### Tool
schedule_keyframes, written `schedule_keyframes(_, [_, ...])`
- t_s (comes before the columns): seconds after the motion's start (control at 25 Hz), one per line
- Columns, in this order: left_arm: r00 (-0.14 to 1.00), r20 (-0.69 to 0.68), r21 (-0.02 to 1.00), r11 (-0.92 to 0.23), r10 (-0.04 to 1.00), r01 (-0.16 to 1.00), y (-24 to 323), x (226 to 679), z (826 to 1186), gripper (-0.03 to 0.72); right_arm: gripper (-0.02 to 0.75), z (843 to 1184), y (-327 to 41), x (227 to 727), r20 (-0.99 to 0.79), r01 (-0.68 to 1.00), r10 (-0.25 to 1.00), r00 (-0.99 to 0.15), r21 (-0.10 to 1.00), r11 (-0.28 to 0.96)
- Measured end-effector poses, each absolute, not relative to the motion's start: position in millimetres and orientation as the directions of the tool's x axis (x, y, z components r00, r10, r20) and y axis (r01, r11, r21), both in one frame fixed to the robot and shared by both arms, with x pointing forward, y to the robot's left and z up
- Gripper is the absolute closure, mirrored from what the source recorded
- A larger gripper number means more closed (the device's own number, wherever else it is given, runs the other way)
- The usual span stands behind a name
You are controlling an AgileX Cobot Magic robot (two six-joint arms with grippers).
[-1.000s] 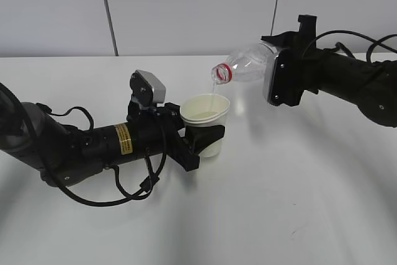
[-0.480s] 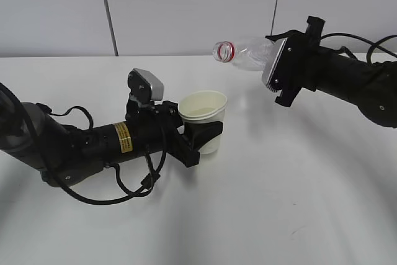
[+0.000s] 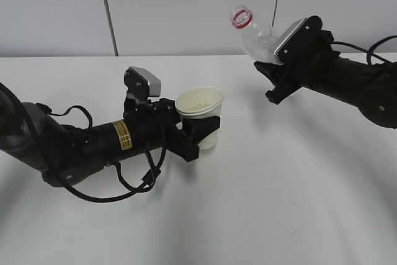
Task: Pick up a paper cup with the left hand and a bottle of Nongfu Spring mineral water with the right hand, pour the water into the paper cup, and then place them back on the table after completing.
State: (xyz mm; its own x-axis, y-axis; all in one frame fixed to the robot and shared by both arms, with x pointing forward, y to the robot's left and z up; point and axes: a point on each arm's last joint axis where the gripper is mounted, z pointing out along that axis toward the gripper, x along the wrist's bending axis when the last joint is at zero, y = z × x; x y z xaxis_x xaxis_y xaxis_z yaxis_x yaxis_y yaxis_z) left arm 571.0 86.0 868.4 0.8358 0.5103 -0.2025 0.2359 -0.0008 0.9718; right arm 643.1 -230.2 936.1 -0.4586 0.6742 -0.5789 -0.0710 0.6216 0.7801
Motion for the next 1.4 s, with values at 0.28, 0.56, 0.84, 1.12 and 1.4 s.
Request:
schedule_keyframes(0.28, [0.831,-0.204,0.972,0.003,0.517,0.237,88,572,868,0.293,0.342,935,-231,643,-0.288,0.093,0.842,-0.456,0.926,0.366])
schedule_keyframes(0.56, [0.796,-0.204,0.972,0.018,0.57,0.236,110,585,868,0.293,0.342,935,-231,643,-0.085,0.187,0.901,-0.425,0.966,0.179])
schedule_keyframes(0.84, [0.749,-0.195,0.973,0.032,0.633,0.227,138,600,868,0.293,0.342,936,-230,643,0.01,0.222,0.913,-0.407,0.971,0.089])
schedule_keyframes(1.12, [0.717,-0.123,0.983,-0.015,0.686,0.183,163,609,867,0.293,0.342,937,-230,643,0.029,0.217,0.913,-0.408,0.974,0.065])
schedule_keyframes(1.4, [0.651,-0.088,0.981,-0.047,0.754,0.187,187,619,864,0.293,0.342,937,-230,643,0.038,0.22,0.913,-0.406,0.974,0.058])
